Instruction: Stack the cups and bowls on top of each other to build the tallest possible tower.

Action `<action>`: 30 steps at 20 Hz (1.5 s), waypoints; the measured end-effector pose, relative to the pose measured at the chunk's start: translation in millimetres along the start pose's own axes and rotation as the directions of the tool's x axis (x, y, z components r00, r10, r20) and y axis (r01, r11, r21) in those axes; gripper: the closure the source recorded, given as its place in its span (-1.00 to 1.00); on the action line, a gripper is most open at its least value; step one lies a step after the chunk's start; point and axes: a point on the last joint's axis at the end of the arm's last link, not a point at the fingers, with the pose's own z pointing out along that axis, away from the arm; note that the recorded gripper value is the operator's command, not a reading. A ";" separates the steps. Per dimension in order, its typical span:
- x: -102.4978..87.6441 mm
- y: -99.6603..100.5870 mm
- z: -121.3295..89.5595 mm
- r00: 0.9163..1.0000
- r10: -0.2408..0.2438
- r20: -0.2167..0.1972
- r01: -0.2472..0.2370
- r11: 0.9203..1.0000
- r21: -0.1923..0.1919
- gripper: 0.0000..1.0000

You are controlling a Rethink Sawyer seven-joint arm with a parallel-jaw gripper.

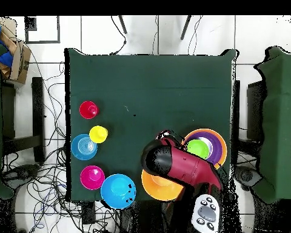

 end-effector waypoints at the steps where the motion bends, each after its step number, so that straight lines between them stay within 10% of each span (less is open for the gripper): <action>1: 1.6 0.5 4.1 1.000 0.002 0.001 -0.002 1.000 0.000 -1.00; 15: 5.0 16.8 18.0 0.997 0.063 0.041 -0.061 0.997 -0.041 -1.00; 30: 14.5 -35.2 -15.3 0.989 0.147 -0.028 -0.149 0.986 -0.081 -1.00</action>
